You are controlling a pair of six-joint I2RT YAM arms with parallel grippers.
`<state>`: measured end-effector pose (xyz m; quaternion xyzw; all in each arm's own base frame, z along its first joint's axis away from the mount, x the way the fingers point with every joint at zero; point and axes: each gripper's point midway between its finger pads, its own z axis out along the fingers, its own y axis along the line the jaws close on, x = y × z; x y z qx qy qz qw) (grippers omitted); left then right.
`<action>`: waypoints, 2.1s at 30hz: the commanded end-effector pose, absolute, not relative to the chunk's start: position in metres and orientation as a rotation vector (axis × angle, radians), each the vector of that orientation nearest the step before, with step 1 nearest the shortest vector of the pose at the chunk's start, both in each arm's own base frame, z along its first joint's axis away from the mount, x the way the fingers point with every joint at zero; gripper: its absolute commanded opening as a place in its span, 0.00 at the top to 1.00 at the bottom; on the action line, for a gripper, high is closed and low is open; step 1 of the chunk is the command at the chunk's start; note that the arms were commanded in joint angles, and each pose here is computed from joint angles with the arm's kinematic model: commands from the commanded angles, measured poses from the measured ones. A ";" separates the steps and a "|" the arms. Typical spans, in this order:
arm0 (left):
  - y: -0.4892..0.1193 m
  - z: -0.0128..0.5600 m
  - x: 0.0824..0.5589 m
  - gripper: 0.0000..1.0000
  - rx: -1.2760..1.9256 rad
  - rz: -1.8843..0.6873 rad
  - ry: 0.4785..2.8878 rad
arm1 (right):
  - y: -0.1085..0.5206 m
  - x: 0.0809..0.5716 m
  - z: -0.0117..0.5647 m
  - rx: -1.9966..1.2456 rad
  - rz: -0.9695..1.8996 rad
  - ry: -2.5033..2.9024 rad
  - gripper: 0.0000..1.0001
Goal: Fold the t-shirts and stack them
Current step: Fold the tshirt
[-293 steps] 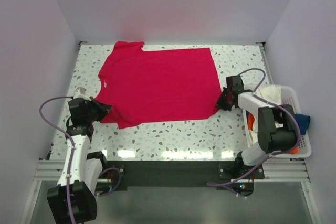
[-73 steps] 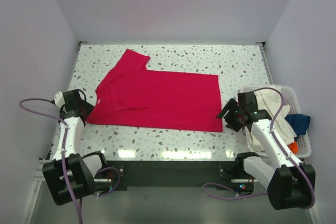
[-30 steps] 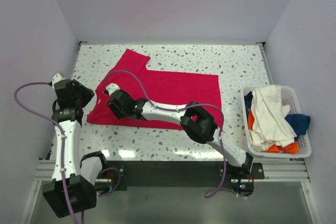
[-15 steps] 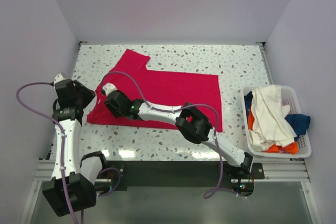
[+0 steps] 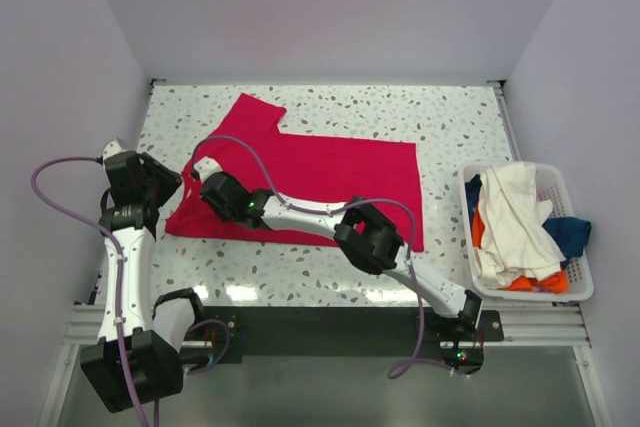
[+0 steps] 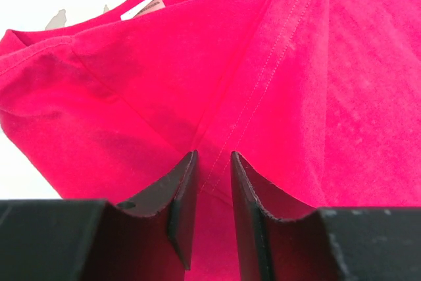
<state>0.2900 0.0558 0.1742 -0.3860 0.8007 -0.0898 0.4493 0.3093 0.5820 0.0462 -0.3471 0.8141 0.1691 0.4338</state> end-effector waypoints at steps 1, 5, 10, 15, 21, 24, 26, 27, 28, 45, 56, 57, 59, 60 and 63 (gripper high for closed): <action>0.053 0.190 0.296 0.54 -0.911 -0.242 1.960 | 0.593 0.315 0.061 -0.818 0.430 1.977 0.70; 0.053 0.190 0.296 0.54 -0.907 -0.242 1.962 | 0.595 0.311 0.064 -0.828 0.451 1.979 0.66; 0.052 0.188 0.297 0.54 -0.905 -0.250 1.966 | 0.595 0.309 0.069 -0.825 0.468 1.972 0.63; 0.053 0.188 0.297 0.54 -0.908 -0.248 1.965 | 0.596 0.307 0.063 -0.839 0.460 1.980 0.60; 0.053 0.189 0.298 0.54 -0.908 -0.248 1.965 | 0.596 0.304 0.055 -0.844 0.456 1.991 0.60; 0.053 0.187 0.298 0.54 -0.908 -0.246 1.966 | 0.596 0.302 0.051 -0.849 0.454 1.997 0.61; 0.053 0.187 0.298 0.54 -0.910 -0.248 1.967 | 0.596 0.302 0.050 -0.850 0.455 1.999 0.61; 0.053 0.185 0.298 0.54 -0.910 -0.246 1.972 | 0.596 0.301 0.050 -0.850 0.457 1.997 0.61; 0.053 0.185 0.298 0.54 -0.913 -0.246 1.971 | 0.596 0.301 0.048 -0.853 0.454 2.000 0.61; 0.055 0.173 0.299 0.53 -0.928 -0.239 1.987 | 0.590 0.303 0.038 -0.839 0.421 2.016 0.68; 0.056 0.171 0.299 0.53 -0.923 -0.225 1.994 | 0.591 0.309 0.072 -0.764 0.529 2.015 0.72; 0.056 0.172 0.299 0.53 -0.925 -0.227 1.993 | 0.591 0.309 0.073 -0.763 0.534 2.016 0.71; 0.057 0.171 0.299 0.53 -0.924 -0.226 1.994 | 0.591 0.309 0.077 -0.758 0.554 2.020 0.71; 0.057 0.171 0.299 0.53 -0.925 -0.224 1.995 | 0.590 0.310 0.078 -0.749 0.559 2.023 0.70; 0.056 0.171 0.299 0.53 -0.923 -0.225 1.994 | 0.588 0.311 0.081 -0.740 0.576 2.023 0.66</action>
